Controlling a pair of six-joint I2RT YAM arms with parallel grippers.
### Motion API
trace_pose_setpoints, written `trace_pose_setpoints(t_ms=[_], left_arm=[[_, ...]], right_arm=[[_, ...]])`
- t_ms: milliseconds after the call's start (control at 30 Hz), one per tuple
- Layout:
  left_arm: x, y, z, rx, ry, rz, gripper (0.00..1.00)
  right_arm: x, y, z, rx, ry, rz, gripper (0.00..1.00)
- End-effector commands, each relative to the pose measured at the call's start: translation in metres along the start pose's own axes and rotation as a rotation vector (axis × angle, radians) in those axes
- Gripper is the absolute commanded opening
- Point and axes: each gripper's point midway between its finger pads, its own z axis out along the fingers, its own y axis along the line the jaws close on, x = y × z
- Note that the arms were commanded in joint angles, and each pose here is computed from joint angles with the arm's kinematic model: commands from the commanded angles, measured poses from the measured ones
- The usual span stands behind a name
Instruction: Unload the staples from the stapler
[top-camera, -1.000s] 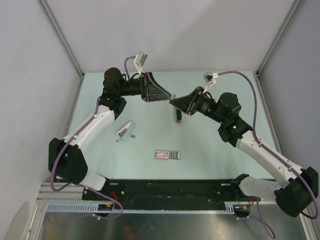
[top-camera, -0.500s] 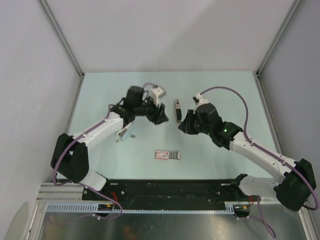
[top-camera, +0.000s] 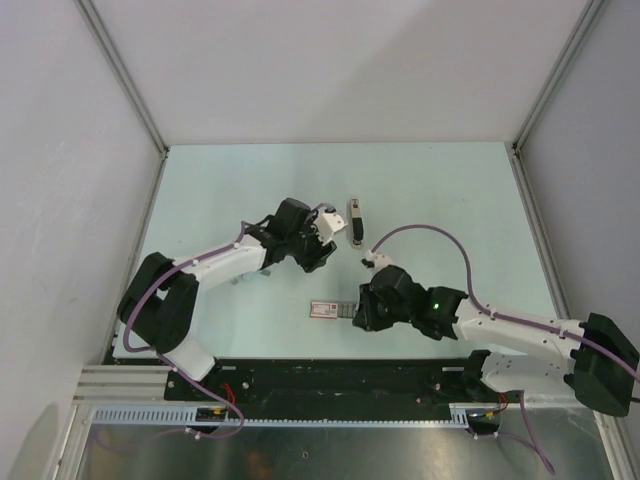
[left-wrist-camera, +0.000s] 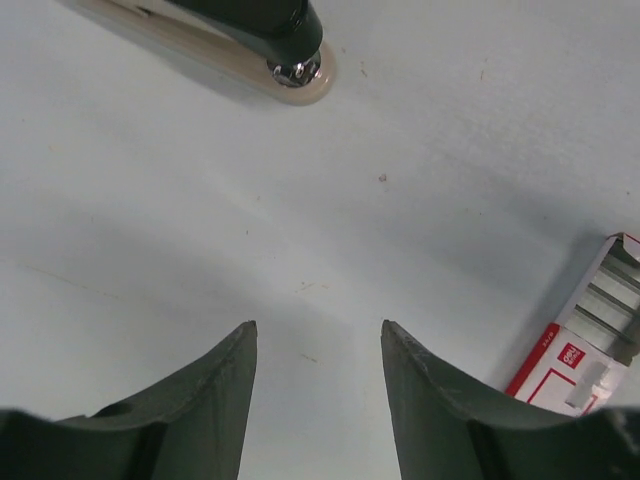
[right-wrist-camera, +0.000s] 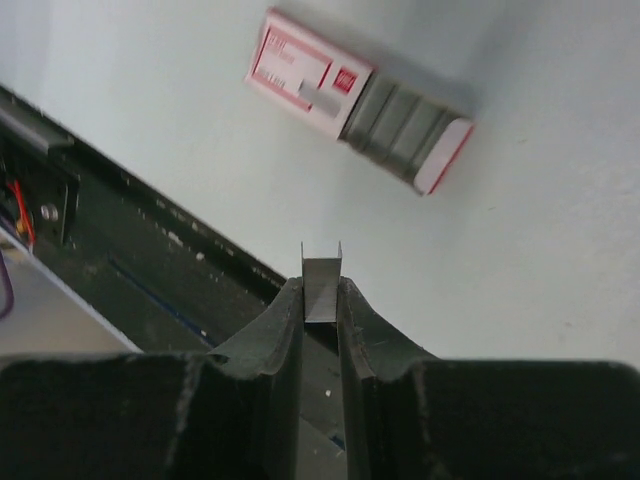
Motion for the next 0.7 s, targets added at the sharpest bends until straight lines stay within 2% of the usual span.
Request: trace_pose_setpoints(t_ms=[0, 333, 667], left_arm=[[-0.006, 0.002, 0.004, -0.02, -0.02, 0.073, 0.56], [0.0, -0.006, 0.0, 0.006, -0.026, 0.08, 0.52], [-0.008, -0.007, -0.016, -0.012, -0.064, 0.075, 0.51]], right_arm=[[0.017, 0.02, 0.01, -0.075, 0.023, -0.056, 0.0], [0.038, 0.007, 0.044, -0.022, 0.079, -0.142, 0.0], [0.041, -0.026, 0.068, 0.079, 0.089, -0.134, 0.0]])
